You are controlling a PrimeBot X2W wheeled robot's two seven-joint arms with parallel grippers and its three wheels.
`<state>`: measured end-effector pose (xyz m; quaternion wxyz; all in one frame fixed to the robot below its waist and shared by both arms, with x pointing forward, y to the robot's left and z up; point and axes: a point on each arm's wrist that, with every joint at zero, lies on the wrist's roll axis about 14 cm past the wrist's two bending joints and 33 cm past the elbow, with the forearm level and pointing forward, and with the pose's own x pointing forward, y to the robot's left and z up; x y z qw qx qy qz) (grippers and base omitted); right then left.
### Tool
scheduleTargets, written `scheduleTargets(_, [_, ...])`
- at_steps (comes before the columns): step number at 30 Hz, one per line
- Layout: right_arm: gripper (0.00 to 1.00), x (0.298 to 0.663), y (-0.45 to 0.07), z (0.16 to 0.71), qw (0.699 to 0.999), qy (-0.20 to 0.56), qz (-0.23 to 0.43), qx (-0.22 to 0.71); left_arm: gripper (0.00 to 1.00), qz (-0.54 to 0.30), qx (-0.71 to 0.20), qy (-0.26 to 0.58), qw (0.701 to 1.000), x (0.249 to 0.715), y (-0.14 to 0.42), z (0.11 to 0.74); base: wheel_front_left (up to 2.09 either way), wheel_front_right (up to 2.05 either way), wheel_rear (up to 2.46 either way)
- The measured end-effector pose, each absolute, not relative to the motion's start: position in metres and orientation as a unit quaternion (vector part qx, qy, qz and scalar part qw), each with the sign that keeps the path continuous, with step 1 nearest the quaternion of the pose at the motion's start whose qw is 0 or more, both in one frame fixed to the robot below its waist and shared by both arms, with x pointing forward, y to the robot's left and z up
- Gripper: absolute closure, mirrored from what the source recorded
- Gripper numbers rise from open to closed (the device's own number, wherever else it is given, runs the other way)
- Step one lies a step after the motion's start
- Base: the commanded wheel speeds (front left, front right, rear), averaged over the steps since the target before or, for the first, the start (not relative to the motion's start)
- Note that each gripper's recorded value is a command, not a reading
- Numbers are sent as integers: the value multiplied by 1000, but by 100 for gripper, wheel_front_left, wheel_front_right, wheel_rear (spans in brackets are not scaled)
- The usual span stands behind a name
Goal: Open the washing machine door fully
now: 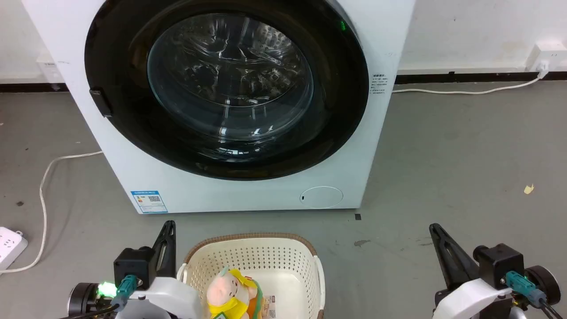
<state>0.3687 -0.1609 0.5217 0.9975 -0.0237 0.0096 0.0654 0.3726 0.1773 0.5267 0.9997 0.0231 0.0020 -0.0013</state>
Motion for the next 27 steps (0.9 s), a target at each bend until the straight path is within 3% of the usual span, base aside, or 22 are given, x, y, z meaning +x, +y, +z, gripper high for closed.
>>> scheduleTargets(27, [100, 369, -161, 522, 998, 10, 66, -24, 100, -1, 23, 2, 1000, 373, 178, 527, 0, 0, 0])
